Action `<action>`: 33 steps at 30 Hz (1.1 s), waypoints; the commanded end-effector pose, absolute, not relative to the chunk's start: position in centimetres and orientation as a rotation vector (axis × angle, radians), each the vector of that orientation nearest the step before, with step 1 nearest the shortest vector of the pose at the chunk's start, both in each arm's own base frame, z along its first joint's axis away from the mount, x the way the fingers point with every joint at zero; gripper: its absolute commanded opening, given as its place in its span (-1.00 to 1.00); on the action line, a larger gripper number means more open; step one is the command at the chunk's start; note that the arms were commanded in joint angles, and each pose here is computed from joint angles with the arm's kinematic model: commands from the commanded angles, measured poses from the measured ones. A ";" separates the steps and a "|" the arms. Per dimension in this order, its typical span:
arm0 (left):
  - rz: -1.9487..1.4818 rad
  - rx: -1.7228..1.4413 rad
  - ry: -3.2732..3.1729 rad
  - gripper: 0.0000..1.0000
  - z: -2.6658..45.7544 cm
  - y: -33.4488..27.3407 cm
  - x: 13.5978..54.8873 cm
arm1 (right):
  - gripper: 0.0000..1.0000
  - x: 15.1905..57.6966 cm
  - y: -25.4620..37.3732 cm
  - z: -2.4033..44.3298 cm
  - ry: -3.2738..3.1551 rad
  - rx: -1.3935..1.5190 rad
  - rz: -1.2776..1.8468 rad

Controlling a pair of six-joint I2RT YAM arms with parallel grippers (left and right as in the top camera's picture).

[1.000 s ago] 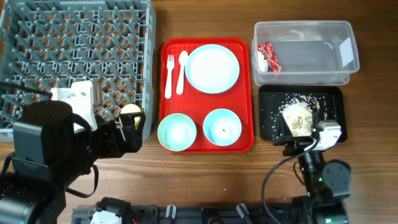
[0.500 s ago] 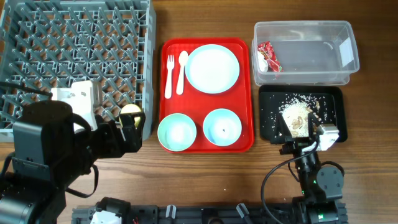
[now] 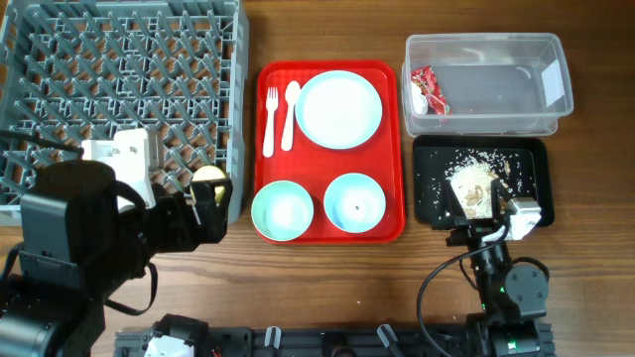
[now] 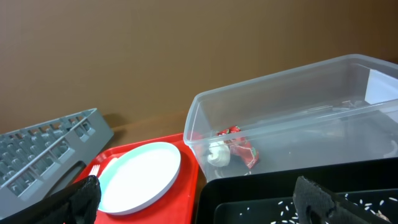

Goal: Sort waste into correct bins and load items into the dishwasher rack
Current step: 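Grasp the white fork from the red tray with the left gripper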

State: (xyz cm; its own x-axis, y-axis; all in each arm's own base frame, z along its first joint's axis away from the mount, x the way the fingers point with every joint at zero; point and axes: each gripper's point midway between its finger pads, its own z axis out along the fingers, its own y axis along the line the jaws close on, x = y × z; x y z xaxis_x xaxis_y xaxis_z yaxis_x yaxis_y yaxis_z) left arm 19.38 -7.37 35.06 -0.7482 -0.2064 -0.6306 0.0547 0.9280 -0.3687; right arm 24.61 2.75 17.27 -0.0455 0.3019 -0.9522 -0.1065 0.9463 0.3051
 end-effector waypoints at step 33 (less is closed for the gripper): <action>0.109 -0.133 2.799 -0.08 4.0 -13.5 44.2 | 1.00 24.6 2.5 17.7 1.561 0.171 0.329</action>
State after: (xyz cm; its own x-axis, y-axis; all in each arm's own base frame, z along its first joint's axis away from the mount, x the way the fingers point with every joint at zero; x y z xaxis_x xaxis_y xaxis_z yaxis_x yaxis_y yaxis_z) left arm 43.07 -14.81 4.79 -0.9513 -0.0959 -0.2930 -0.0946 0.9953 -0.0188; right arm 24.61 2.75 17.27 -0.0454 0.3019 -0.9522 -0.1062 0.9464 0.3051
